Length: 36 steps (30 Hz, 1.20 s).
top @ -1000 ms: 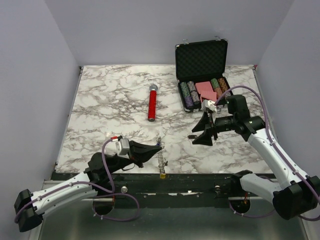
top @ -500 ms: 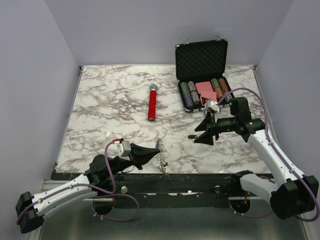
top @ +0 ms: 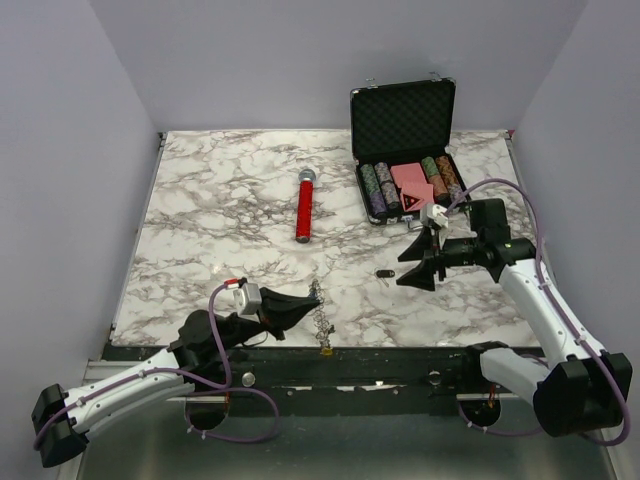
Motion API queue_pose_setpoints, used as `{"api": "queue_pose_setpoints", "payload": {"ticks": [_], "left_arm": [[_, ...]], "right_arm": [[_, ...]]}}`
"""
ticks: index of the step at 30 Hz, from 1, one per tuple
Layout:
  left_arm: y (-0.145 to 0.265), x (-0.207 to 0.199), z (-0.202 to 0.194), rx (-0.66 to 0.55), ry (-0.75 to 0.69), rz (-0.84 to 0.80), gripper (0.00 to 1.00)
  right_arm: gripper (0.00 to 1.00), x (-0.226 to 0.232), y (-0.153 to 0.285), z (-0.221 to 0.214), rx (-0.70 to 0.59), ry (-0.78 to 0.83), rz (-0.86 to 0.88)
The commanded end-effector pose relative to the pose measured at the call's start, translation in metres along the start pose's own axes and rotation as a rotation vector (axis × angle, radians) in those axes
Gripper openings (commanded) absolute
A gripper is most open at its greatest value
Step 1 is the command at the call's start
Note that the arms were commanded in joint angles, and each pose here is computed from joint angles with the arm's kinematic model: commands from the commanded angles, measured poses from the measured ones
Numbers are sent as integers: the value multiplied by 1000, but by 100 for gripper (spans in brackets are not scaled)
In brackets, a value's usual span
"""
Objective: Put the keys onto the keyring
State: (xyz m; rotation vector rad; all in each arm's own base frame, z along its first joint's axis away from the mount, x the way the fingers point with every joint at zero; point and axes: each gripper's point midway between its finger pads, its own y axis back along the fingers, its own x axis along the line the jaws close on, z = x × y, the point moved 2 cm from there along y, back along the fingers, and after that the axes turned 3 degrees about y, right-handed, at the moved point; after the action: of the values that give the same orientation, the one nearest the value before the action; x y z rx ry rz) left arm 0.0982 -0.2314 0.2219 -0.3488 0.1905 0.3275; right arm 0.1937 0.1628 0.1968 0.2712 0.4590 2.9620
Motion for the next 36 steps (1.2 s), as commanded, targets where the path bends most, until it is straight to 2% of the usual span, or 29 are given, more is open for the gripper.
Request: {"api": "queue_pose_setpoints", "payload": {"ticks": [1,18,36], "left_arm": [[1,1,5,-38,-30,-3,0],[0,-2,7,-38,-45,-22,0],[0,-2,10,-47,-40,-18,0]], "right_arm": [[72,3,5,-5,-22,-11,18],[72,-12,26,-12,-62,-25,-77],[74,-12,29,-6,-82,20,-87]]}}
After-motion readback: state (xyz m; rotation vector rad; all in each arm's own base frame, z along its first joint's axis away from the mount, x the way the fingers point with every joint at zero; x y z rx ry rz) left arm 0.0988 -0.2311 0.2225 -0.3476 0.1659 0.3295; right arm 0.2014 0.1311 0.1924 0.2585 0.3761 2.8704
